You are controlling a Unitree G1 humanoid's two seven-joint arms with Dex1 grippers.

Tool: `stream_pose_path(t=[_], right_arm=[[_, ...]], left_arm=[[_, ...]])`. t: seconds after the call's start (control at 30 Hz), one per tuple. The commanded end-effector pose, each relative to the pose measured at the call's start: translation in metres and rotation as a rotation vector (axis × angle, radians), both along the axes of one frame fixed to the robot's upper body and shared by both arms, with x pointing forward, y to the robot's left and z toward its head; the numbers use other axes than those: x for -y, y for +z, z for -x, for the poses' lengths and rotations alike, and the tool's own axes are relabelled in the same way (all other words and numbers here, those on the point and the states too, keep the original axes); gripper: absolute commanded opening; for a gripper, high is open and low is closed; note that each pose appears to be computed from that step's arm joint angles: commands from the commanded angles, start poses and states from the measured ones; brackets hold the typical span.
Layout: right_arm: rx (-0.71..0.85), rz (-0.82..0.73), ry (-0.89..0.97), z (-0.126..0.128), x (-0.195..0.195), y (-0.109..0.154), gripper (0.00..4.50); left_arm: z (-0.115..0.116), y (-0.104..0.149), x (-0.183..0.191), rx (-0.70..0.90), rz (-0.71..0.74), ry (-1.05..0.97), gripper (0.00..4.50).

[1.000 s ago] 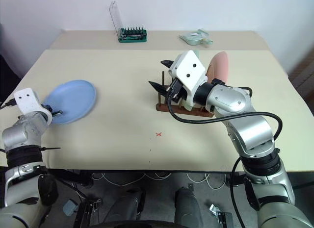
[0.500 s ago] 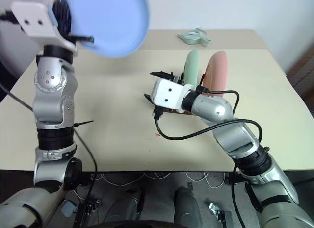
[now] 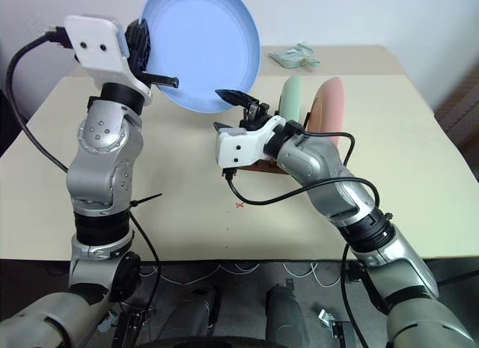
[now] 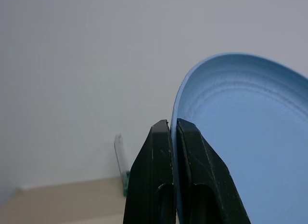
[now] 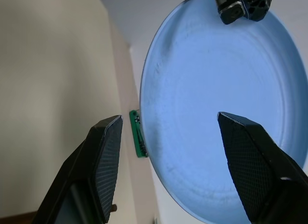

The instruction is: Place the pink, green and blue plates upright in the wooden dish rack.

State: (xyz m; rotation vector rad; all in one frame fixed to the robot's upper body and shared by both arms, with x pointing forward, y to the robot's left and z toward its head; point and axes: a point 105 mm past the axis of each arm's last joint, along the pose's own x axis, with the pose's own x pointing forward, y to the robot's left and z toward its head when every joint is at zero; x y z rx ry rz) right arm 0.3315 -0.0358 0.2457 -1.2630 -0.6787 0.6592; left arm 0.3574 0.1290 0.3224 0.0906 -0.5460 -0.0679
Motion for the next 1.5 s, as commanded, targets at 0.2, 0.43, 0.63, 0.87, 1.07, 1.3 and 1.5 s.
stream_pose_path(t=[0.2,0.43,0.63,0.87,1.07,1.3,1.5], right_arm=[[0.043,-0.004,-0.01,-0.006,-0.006,0.005,2.65],[0.067,-0.006,-0.015,-0.006,-0.006,0.008,0.05],[0.064,-0.036,0.002,-0.002,-0.009,0.009,0.0],[-0.018,-0.156,0.082,0.008,-0.017,0.014,0.0],[-0.189,-0.479,0.206,0.019,-0.023,0.04,0.0],[-0.552,-0.846,0.304,0.018,-0.015,0.044,0.0],[-0.817,-1.059,0.31,0.018,-0.002,0.03,0.0]], left_arm=[[0.021,0.017,0.011,0.067,0.015,-0.062,0.0],[0.018,0.009,0.013,0.024,0.014,-0.087,0.0],[0.017,0.027,-0.035,0.11,0.243,0.042,1.91],[0.019,0.032,-0.129,0.184,0.325,0.413,4.43],[-0.014,-0.041,-0.148,-0.105,0.085,0.414,4.43],[-0.017,-0.129,-0.113,-0.334,-0.033,0.182,4.43],[-0.012,-0.138,-0.076,-0.336,-0.055,-0.015,4.43]])
